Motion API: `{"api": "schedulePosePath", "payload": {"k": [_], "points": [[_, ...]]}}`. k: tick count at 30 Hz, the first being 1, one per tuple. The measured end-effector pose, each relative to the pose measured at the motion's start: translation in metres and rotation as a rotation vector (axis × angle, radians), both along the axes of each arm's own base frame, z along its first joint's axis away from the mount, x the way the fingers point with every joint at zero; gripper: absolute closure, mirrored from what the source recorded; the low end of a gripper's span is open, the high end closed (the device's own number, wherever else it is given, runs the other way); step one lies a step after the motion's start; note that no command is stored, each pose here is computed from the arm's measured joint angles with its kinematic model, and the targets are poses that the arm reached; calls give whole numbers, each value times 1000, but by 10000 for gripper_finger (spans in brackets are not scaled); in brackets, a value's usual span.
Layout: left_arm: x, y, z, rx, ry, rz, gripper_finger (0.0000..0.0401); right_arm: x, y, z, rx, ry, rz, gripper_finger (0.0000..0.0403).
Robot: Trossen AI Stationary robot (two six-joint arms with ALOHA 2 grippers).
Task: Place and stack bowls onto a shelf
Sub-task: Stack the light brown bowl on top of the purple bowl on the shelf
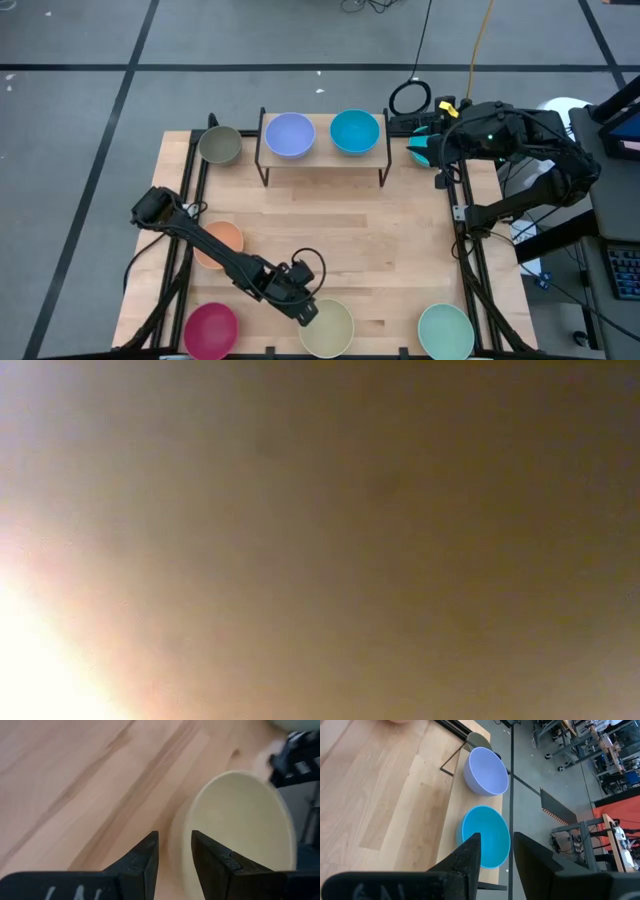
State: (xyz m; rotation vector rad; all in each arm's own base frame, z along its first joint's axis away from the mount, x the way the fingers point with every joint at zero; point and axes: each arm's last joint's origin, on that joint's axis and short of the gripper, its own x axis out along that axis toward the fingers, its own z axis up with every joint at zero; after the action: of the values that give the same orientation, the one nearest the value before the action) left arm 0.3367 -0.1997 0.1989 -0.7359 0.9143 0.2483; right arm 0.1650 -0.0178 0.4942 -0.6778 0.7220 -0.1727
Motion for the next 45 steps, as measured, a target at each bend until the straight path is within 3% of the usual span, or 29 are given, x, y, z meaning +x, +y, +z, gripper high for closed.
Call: {"api": "schedulePosePath", "payload": {"k": [26, 29, 34, 40, 45], "points": [[8, -11, -38, -20, 63, 16, 283, 0, 0, 0, -1, 0, 1, 293], [9, -9, -41, -38, 81, 24, 305, 0, 0, 0, 0, -3, 0, 293], [12, -5, -41, -36, 81, 46, 387, 0, 0, 0, 0, -4, 0, 293], [15, 1, -41, -29, 73, 74, 392, 0, 0, 0, 1, -4, 0, 293], [16, 10, -21, -12, 21, 67, 392, 0, 0, 0, 0, -4, 0, 293]]}}
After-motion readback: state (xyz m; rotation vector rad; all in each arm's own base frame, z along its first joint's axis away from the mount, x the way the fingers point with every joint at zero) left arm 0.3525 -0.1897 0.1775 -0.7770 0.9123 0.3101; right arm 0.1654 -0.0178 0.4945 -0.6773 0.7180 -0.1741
